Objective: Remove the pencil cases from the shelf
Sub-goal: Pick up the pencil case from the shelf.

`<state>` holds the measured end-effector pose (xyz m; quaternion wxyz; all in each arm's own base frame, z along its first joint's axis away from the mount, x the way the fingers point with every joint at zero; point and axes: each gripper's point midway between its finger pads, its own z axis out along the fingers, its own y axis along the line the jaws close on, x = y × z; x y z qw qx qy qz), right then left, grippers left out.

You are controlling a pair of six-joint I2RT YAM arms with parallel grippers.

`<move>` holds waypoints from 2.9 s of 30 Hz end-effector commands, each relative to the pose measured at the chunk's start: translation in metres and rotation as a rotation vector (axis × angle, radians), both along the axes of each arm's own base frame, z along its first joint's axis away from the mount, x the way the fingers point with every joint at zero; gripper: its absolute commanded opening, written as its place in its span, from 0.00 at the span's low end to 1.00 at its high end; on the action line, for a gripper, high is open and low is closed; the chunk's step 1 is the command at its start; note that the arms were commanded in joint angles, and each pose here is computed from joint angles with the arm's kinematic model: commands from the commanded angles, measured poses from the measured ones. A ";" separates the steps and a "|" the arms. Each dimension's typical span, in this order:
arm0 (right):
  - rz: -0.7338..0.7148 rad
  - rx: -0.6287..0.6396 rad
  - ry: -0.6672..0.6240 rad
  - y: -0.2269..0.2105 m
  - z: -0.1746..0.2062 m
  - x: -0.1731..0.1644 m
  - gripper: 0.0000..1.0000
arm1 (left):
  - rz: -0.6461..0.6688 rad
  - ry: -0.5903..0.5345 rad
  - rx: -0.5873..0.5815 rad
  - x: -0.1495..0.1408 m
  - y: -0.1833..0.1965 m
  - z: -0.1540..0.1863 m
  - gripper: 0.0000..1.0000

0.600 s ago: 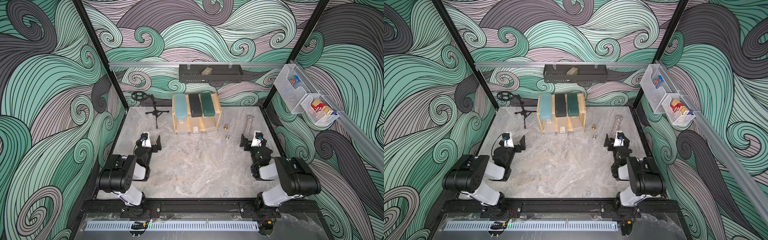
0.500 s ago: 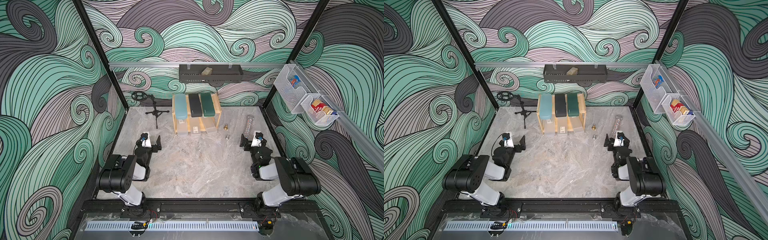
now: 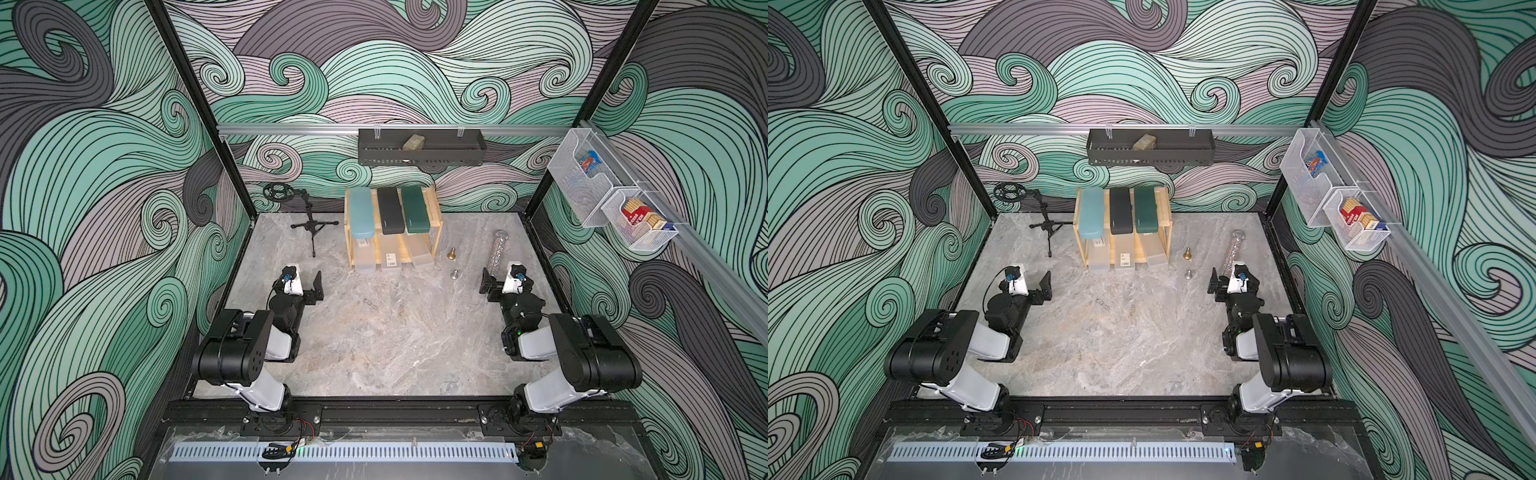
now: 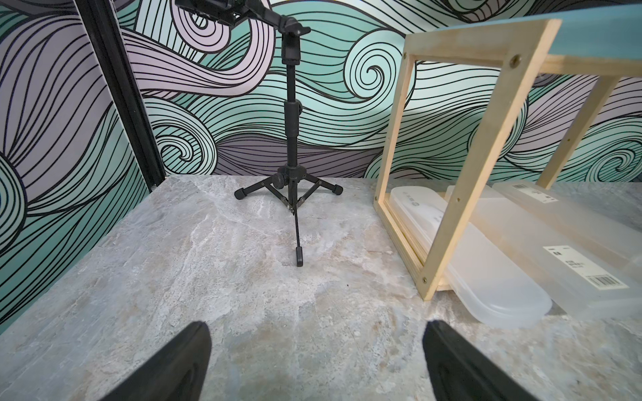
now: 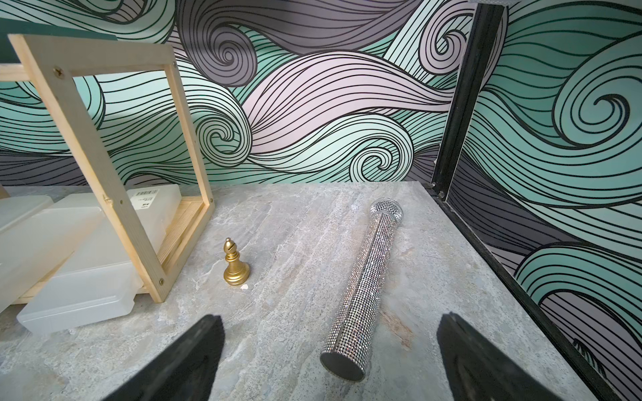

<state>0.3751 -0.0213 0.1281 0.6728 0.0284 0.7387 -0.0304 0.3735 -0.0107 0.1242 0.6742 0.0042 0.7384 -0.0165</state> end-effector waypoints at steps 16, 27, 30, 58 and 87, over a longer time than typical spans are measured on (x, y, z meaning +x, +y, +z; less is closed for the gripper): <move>0.031 0.029 0.016 0.014 0.069 0.032 1.00 | -0.008 -0.063 -0.186 0.026 0.000 0.089 0.96; 0.343 0.038 0.149 0.115 0.169 0.059 1.00 | -0.176 -0.028 -0.287 0.033 -0.037 0.154 0.98; 0.428 0.068 0.218 0.140 0.173 0.058 1.00 | -0.204 -0.008 -0.297 0.033 -0.045 0.159 0.99; 0.534 -0.025 0.586 0.246 0.128 0.132 1.00 | -0.356 0.128 -0.237 0.037 -0.109 0.142 0.98; 0.489 -0.047 0.649 0.247 0.101 0.139 0.82 | -0.326 0.174 -0.216 0.041 -0.107 0.126 0.99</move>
